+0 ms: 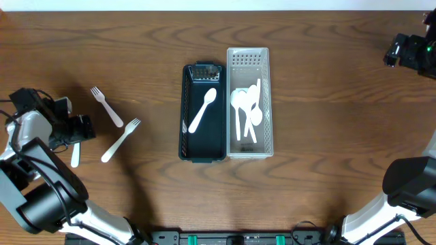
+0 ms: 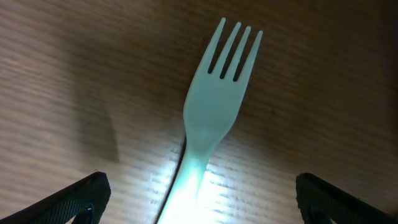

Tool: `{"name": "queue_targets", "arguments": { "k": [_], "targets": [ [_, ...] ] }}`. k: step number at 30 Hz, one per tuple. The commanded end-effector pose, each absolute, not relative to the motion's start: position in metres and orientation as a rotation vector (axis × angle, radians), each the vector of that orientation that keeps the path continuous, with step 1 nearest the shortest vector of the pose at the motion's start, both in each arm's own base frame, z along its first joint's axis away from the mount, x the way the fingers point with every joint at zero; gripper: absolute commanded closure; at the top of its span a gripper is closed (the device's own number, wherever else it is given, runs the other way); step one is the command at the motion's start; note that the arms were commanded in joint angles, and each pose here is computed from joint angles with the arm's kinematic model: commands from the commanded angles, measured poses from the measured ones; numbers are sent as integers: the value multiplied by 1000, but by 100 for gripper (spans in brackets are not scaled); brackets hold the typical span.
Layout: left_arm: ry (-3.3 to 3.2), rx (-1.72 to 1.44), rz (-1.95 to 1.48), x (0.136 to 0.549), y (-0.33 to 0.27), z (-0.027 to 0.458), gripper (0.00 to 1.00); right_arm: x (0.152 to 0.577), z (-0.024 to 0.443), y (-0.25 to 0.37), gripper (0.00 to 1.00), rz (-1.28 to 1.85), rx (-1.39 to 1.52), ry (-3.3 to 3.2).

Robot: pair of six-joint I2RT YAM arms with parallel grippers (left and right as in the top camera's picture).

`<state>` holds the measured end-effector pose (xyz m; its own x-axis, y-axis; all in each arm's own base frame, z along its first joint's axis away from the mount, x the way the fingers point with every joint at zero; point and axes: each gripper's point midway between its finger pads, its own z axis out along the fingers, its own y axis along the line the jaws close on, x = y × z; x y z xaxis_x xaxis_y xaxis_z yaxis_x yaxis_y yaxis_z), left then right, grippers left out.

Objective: Pack container
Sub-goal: 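Release the spoon and move the left gripper back to a white fork, then grasp the upright white fork and place it in the black basket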

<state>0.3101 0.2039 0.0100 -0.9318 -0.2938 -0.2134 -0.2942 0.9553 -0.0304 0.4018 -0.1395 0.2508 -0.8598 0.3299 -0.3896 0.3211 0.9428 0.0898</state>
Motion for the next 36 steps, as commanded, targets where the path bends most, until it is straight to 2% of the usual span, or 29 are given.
{"name": "queue_targets", "arguments": {
  "k": [1,12,15,21,24,26,27,29,36],
  "targets": [
    [2916,-402,-4,308,204,2,2,401,250,-141,1,30,493,2691],
    [3015,-426,-33,295,201,-34,2,401,250,-141,1,33,509,2689],
    [3017,-426,-34,295,201,-35,18,401,250,-141,1,36,527,2686],
    [3013,-425,-31,296,202,-35,62,401,250,-142,1,35,528,2684],
    [3014,-427,-33,295,202,-35,69,402,250,-142,1,35,527,2682],
    [3009,-450,-33,296,202,-35,80,401,250,-142,1,35,527,2683],
    [3006,-471,-33,296,202,-34,89,402,250,-142,1,35,527,2682],
    [2994,-517,-31,296,203,-32,94,402,250,-142,1,35,527,2682],
    [2906,-610,4,309,203,7,94,402,250,-142,1,35,526,2682]
  ]
}}
